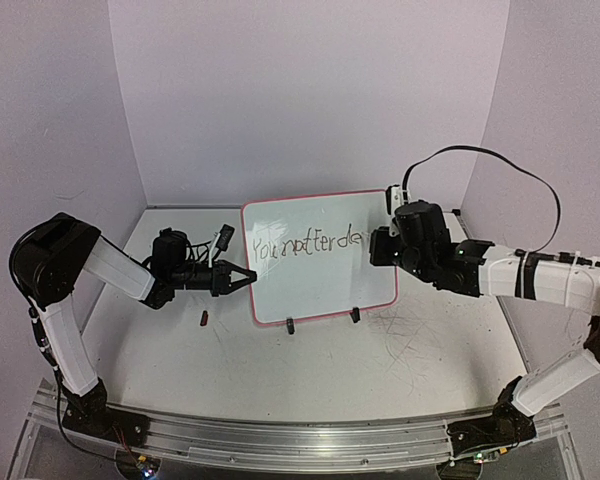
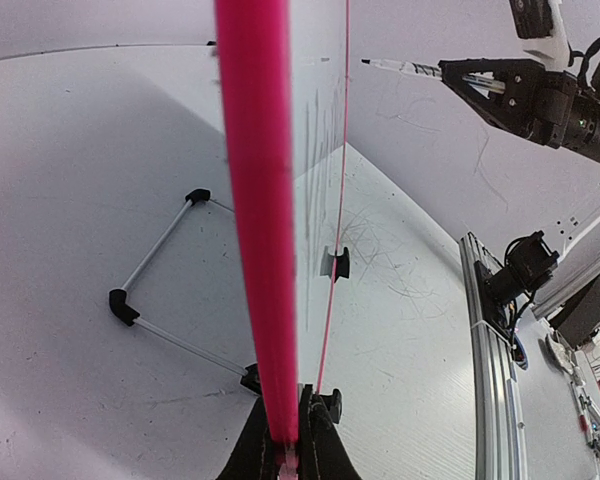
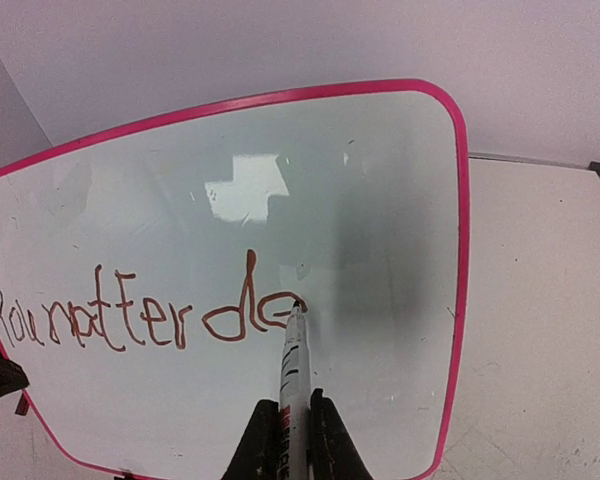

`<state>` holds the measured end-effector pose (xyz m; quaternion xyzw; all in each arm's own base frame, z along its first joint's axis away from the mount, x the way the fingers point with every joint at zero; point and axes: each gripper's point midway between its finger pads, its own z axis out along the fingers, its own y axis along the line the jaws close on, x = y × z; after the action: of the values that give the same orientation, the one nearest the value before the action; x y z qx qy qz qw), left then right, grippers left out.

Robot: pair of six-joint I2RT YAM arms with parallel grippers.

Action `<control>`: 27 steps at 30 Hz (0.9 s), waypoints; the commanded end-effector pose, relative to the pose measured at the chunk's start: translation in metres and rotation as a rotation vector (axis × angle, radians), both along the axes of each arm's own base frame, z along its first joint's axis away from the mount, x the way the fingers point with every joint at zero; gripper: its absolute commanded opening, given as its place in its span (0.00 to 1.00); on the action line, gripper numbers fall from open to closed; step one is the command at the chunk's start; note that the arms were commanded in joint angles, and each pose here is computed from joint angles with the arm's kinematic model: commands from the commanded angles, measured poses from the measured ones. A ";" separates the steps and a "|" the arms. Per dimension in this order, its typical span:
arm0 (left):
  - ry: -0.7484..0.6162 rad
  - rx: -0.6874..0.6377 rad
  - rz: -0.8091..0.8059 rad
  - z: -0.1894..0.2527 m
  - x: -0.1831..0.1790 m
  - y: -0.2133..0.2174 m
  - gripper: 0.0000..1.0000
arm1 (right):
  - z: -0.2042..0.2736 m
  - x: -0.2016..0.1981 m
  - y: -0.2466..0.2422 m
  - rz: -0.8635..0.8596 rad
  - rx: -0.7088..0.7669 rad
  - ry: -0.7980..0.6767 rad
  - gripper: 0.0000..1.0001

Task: Write a sentence on the whiteboard

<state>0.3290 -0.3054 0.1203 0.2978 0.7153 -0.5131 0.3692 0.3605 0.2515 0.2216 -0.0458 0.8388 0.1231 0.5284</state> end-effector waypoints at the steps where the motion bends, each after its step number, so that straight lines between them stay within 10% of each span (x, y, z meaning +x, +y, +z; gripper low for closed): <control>1: -0.043 0.046 0.055 0.001 0.012 0.000 0.00 | 0.005 0.008 0.000 -0.008 0.026 -0.022 0.00; 27: -0.041 0.047 0.053 0.001 0.013 -0.001 0.00 | -0.009 0.013 -0.002 -0.039 0.000 0.010 0.00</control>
<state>0.3285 -0.3053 0.1207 0.2979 0.7161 -0.5125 0.3684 0.3672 0.2513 0.2073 -0.0439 0.8458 0.1155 0.5189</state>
